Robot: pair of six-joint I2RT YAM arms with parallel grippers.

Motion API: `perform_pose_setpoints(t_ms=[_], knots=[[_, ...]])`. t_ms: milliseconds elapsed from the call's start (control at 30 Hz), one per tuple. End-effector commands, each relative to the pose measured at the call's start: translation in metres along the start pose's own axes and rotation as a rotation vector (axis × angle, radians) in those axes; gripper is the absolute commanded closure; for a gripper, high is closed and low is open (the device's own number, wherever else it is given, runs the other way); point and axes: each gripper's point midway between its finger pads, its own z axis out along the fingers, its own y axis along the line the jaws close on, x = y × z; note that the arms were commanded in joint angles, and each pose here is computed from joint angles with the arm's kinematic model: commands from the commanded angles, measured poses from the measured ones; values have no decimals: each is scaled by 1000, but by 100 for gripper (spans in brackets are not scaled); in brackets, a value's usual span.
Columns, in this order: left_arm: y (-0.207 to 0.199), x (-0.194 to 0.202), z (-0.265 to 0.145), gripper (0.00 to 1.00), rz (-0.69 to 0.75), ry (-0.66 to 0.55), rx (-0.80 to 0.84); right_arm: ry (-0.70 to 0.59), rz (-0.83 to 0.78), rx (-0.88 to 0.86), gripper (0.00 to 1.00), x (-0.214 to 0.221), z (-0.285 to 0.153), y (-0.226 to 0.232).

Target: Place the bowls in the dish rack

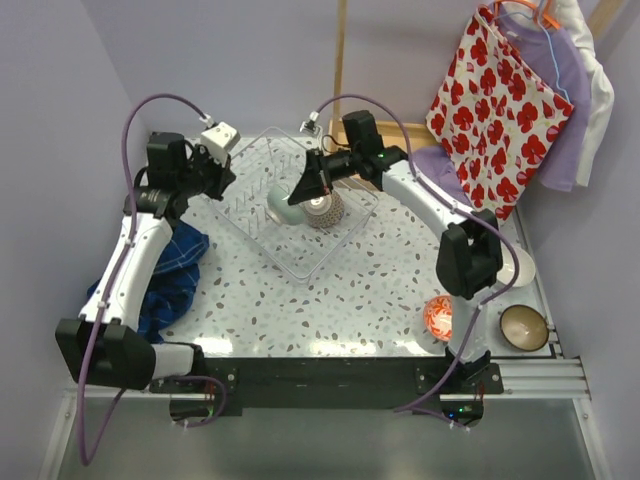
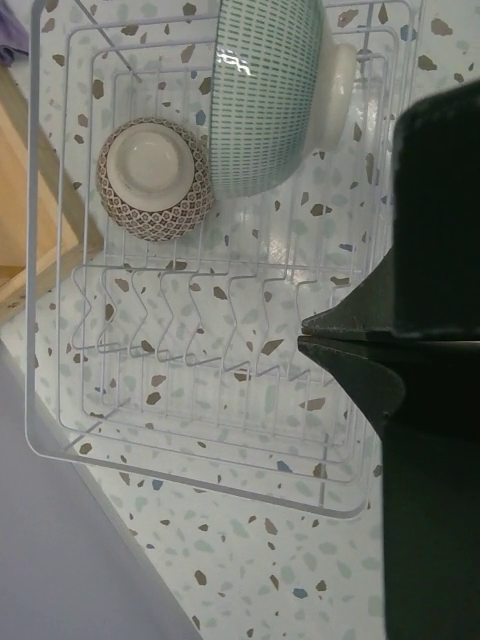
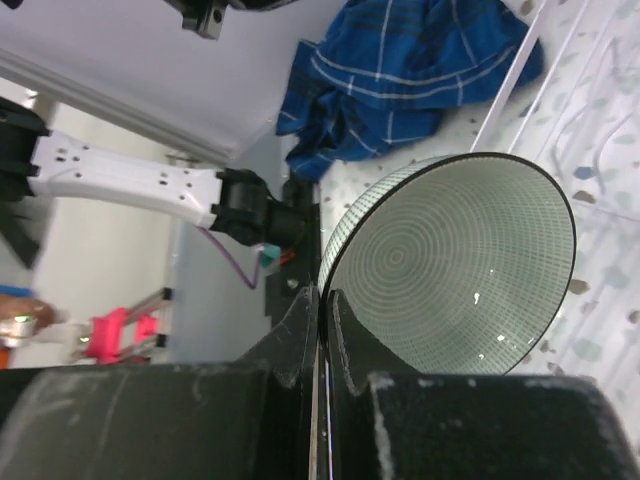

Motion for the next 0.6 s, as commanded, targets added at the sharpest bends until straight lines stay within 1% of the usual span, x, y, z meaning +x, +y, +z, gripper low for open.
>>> perform_pose_setpoints(t_ms=[0, 33, 100, 133, 167, 200, 233, 267, 333, 367, 500, 533, 567], knots=[[2, -18, 2, 100, 114, 14, 33, -22, 7, -262, 100, -21, 1, 21], [3, -18, 4, 100, 126, 18, 32, -36, -22, -271, 100, -24, 3, 16], [1, -20, 6, 100, 166, 13, 39, -39, 75, -272, 100, -21, 7, -2], [0, -19, 8, 100, 174, 14, 44, -53, 50, -281, 100, -23, 8, -6], [-2, -17, 9, 100, 187, 21, 51, -45, 115, -284, 100, -22, 10, -10], [-5, -16, 11, 100, 188, 28, 60, -44, 159, -282, 100, -18, 16, -25], [-6, -12, 12, 100, 186, 38, 67, -54, 154, -287, 100, -18, 17, -28], [-8, -9, 13, 100, 182, 46, 75, -51, 206, -293, 100, -18, 18, -30], [-12, -2, 13, 100, 182, 59, 85, -58, 212, -304, 100, -13, 22, -41], [-12, -1, 13, 100, 179, 61, 84, -54, 250, -307, 100, -13, 23, -43], [-11, -1, 14, 100, 186, 63, 80, -59, 243, -296, 100, -11, 25, -49], [-10, 1, 16, 100, 186, 70, 76, -46, 292, -280, 100, -8, 26, -53], [-9, 1, 17, 100, 188, 70, 73, -51, 248, -268, 100, -6, 28, -57]])
